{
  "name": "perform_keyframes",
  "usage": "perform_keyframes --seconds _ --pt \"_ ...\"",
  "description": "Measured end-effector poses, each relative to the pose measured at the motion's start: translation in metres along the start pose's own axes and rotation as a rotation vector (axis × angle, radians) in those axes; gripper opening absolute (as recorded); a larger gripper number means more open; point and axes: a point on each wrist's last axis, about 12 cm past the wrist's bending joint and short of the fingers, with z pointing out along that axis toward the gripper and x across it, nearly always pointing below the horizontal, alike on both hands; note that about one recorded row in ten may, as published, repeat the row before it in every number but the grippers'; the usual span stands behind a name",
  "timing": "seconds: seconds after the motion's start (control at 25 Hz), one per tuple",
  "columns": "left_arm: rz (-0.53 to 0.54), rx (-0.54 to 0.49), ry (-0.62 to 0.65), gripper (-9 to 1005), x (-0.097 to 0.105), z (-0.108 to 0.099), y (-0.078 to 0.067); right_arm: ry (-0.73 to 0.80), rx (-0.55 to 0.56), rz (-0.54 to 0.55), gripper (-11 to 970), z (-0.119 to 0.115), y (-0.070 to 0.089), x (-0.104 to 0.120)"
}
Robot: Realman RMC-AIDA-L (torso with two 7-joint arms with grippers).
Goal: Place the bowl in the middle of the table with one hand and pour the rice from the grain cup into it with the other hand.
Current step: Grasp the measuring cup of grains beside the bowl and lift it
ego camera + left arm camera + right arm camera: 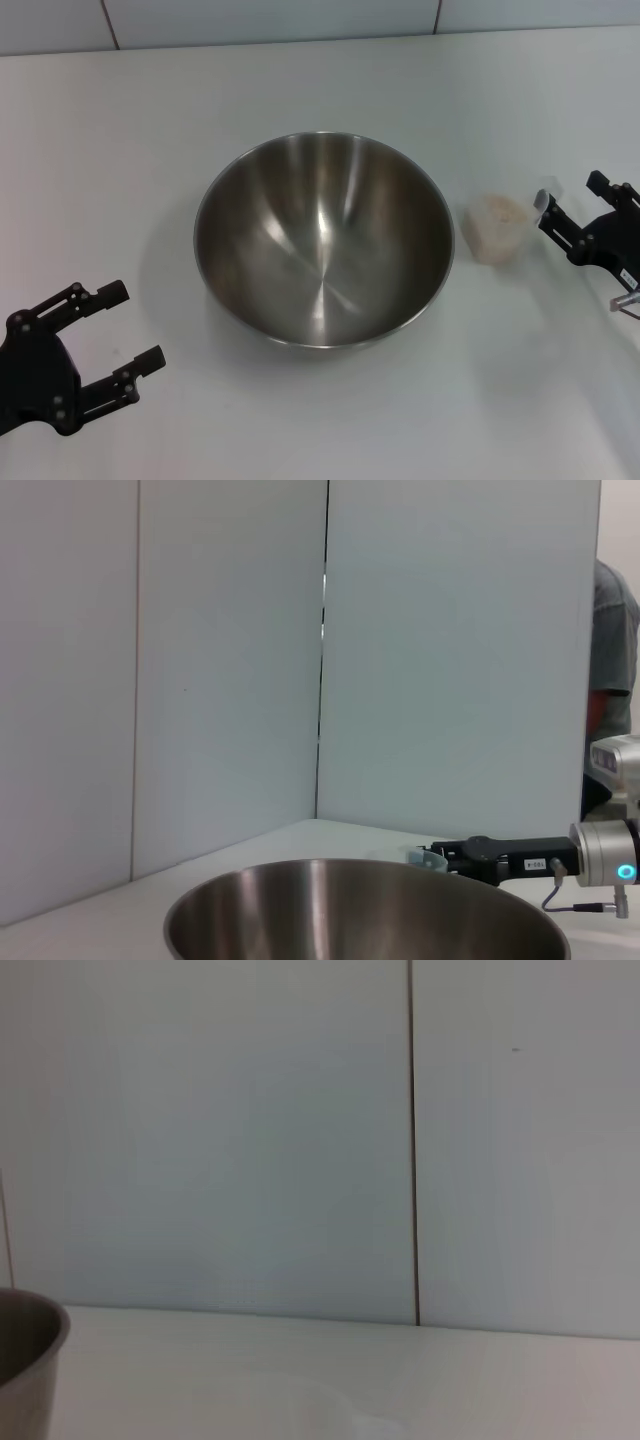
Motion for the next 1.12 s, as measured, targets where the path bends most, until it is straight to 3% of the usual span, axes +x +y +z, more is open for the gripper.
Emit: perform_keyframes --seconds 1.12 --pt "0.007 -0.001 -0.015 771 -0.0023 0.0007 0.0013 -0.011 -0.007 -0.009 701 0.0108 0.0013 -0.0052"
